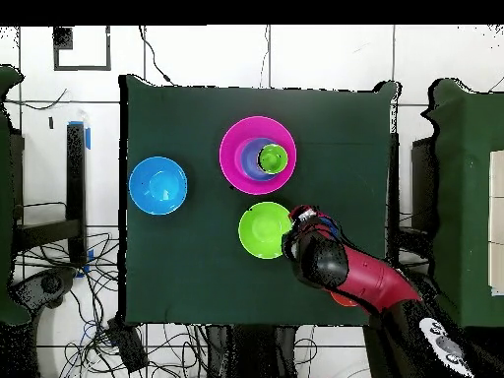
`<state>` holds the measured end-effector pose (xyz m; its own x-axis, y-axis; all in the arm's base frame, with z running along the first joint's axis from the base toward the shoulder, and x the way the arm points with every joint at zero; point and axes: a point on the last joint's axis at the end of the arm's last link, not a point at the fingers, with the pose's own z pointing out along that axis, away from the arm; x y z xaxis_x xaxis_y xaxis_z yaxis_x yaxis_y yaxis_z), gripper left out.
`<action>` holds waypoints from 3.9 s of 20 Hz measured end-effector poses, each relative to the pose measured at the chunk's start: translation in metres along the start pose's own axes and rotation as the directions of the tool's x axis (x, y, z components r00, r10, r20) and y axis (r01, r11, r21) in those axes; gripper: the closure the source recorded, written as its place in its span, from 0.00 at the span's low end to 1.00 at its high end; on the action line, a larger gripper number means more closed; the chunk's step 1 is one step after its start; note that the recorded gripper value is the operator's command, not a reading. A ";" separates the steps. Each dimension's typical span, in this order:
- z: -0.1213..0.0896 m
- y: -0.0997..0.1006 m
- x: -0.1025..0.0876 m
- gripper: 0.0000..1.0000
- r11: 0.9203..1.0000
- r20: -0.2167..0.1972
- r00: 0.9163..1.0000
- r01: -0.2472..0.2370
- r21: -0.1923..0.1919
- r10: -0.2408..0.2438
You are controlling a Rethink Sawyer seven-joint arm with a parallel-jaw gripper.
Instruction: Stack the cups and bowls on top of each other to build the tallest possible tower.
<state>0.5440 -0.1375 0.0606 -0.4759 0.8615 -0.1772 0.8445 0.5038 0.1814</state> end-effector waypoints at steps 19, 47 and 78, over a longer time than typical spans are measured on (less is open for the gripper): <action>-0.040 0.047 0.016 1.00 0.996 -0.041 0.996 0.084 0.025 -0.083; -0.017 0.113 -0.008 1.00 0.993 -0.009 0.993 0.118 -0.023 -0.118; 0.018 0.116 0.017 1.00 0.997 -0.101 0.992 0.075 -0.026 -0.077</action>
<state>0.6386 -0.0658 0.0611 -0.5619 0.8221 -0.0921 0.8000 0.5683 0.1923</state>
